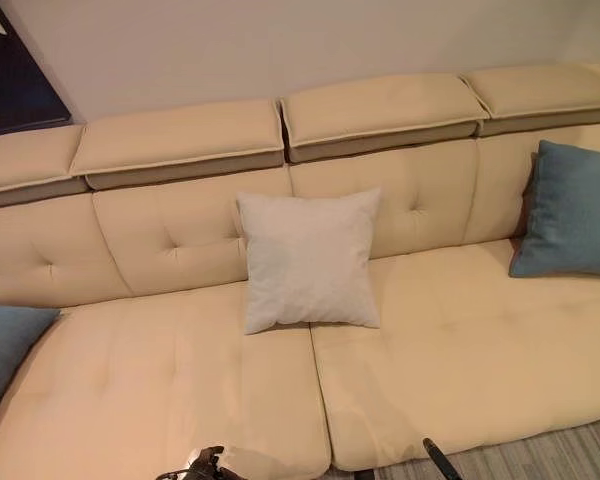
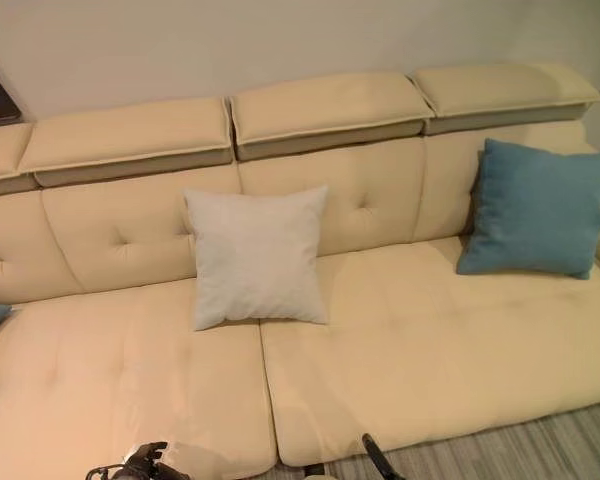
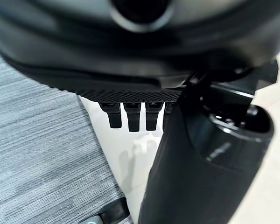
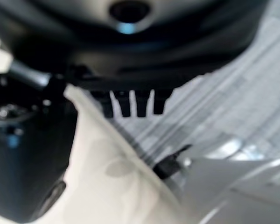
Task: Pick up all the scattered cushions and arrange them neatly on the sofa.
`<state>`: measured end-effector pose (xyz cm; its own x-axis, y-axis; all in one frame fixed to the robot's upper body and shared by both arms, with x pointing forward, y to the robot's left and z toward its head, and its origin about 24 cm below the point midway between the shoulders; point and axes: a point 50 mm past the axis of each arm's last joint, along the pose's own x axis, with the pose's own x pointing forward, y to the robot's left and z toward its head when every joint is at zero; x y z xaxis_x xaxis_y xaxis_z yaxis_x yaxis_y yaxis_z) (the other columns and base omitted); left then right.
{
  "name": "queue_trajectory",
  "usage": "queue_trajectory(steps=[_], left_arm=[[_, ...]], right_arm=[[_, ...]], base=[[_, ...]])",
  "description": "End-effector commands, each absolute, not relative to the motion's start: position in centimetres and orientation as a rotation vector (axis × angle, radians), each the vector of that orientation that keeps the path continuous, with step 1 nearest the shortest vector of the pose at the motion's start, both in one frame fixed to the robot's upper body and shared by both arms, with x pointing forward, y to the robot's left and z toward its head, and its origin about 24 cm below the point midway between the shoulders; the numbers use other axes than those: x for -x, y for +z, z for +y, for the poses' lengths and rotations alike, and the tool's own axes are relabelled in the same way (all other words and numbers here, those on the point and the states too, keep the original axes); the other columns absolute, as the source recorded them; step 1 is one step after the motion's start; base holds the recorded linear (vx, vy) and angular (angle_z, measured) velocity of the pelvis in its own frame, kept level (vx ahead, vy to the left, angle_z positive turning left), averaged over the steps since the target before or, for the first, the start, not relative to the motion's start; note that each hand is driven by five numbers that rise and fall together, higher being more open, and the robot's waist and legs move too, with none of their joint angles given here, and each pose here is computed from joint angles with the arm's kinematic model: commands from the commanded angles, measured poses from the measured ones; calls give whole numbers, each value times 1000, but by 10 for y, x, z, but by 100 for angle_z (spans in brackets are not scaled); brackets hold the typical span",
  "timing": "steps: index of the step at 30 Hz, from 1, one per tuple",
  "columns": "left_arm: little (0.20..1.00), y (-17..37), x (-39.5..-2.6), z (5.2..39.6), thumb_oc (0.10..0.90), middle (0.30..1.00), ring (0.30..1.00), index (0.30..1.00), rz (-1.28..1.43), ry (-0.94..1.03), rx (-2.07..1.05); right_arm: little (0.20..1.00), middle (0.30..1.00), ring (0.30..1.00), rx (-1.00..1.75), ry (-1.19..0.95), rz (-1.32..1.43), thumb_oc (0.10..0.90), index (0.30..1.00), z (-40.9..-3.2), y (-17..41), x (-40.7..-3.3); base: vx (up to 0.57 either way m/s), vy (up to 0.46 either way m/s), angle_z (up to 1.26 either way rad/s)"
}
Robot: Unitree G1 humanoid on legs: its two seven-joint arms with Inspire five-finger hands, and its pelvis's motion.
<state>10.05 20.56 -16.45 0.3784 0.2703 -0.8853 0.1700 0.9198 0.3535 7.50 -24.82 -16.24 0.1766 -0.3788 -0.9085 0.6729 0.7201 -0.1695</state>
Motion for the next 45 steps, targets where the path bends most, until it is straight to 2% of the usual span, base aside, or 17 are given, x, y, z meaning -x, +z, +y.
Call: queue_trajectory(steps=[1, 13, 20, 27, 33, 38, 39, 45], left_arm=[[900, -167, -96, 205, 800, 900, 900, 900, 1228, 97, -387], [900, -165, -84, 227, 800, 900, 900, 900, 1259, 259, -291], [900, -154, -121, 232, 800, 900, 900, 900, 1126, 225, -348], [900, -146, -139, 238, 800, 900, 900, 900, 1063, 213, -405], [900, -150, -138, 225, 800, 900, 900, 900, 1069, 355, -96], [900, -157, -120, 222, 800, 900, 900, 900, 1120, 370, -95], [900, -159, -113, 223, 800, 900, 900, 900, 1138, 371, -96], [900, -159, -112, 223, 800, 900, 900, 900, 1157, 323, -170]], right_arm=[[900, 900, 900, -352, -875, 1137, 800, 900, -261, -160, -68], [900, 900, 900, -227, -763, 1209, 800, 900, -261, -161, -61], [900, 900, 900, -106, -634, 1092, 800, 900, -262, -150, -108], [900, 900, 900, -65, -585, 1087, 800, 900, -255, -151, -108], [900, 900, 900, 73, -490, 1067, 800, 900, -257, -147, -120], [900, 900, 900, 55, -509, 1137, 800, 900, -256, -154, -97], [900, 900, 900, 50, -521, 1204, 800, 900, -254, -159, -77], [900, 900, 900, 50, -463, 1262, 800, 900, -241, -165, -68]], base=[[58, 37, -4], [37, 40, -2], [-278, -39, -11], [-384, -290, 49], [-479, -313, 61], [-496, -96, 58], [-266, -38, 56], [-281, 85, 122]])
